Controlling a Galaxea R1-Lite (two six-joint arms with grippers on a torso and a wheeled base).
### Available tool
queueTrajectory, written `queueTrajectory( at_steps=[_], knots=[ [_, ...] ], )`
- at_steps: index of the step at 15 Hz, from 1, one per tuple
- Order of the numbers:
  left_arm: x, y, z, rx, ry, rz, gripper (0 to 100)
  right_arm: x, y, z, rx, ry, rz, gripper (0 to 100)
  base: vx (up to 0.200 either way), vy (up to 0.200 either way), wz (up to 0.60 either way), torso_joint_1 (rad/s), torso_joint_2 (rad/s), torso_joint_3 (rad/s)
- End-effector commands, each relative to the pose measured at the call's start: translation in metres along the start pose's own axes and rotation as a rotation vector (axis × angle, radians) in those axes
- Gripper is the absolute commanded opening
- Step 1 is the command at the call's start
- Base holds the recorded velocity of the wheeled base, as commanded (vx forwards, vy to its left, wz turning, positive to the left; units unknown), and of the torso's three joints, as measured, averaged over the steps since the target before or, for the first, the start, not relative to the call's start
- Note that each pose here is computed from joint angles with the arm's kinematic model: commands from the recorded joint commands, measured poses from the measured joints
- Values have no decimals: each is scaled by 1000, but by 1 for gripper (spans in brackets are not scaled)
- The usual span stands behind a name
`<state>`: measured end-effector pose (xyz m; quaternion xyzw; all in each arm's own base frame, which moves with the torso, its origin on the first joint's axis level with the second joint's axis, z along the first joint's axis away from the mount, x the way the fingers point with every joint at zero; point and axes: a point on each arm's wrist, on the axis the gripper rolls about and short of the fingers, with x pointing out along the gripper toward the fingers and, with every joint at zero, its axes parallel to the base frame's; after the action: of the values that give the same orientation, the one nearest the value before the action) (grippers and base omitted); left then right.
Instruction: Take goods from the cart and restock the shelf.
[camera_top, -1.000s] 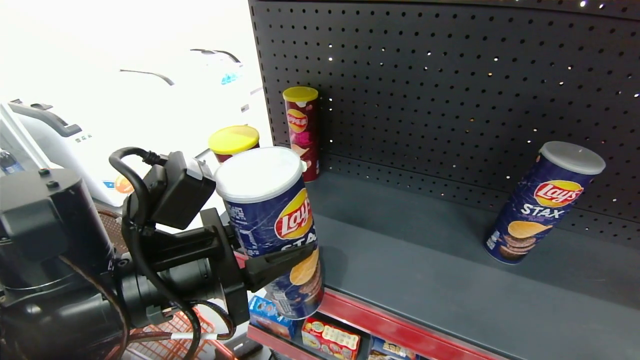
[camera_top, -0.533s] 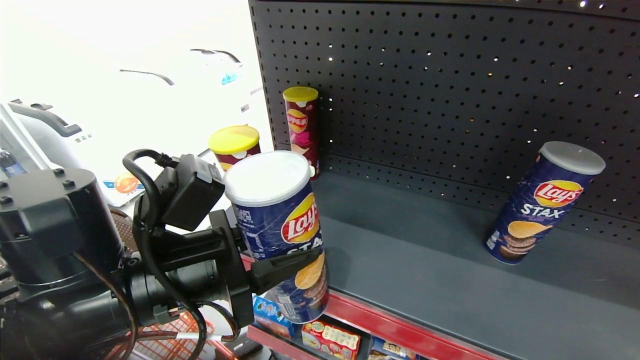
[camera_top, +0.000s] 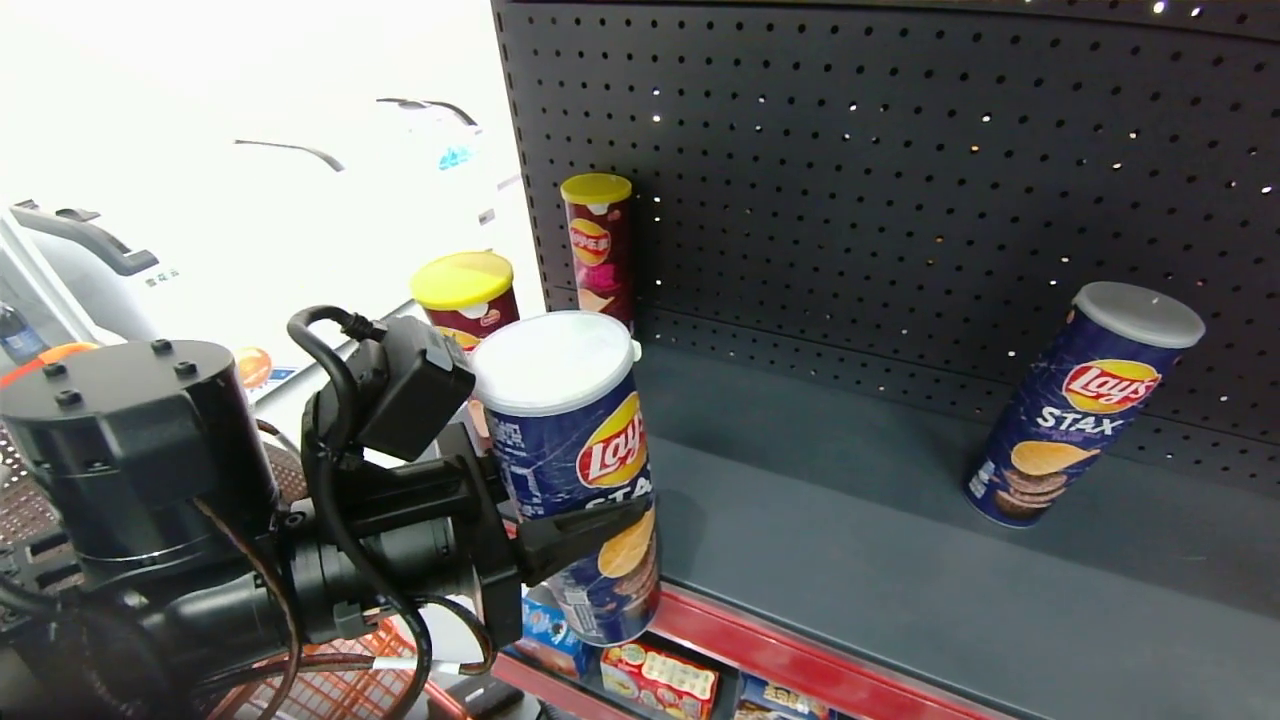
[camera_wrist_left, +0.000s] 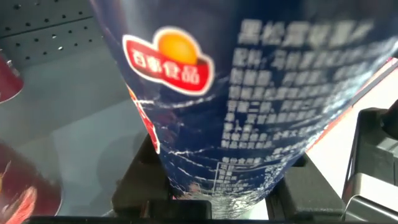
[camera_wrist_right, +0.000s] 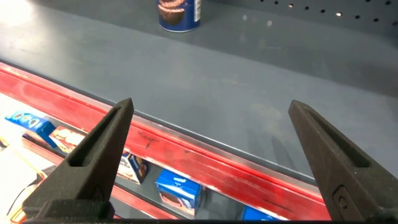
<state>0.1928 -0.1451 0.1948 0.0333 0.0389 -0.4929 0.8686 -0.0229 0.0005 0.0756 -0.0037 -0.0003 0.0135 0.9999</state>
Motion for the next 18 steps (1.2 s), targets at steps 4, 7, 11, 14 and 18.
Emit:
queueTrajectory(
  at_steps=[4,7,11,14,18],
  knots=[
    [1,1,0,0,-1,1,0,0,0,0,0,-1,1,100,0,0,-600,4,-1,-1],
    [1,1,1,0,-1,1,0,0,0,0,0,-1,1,100,0,0,-400,0,0,2],
    [-1,1,1,2,-5,5,0,0,0,0,1,0,1,100,0,0,0,0,0,0],
    [-2,0,0,0,-2,5,0,0,0,0,1,-1,-1,100,0,0,0,0,0,0],
    [-2,0,1,2,-5,8,0,0,0,0,1,0,-1,100,0,0,-300,2,1,2]
  ],
)
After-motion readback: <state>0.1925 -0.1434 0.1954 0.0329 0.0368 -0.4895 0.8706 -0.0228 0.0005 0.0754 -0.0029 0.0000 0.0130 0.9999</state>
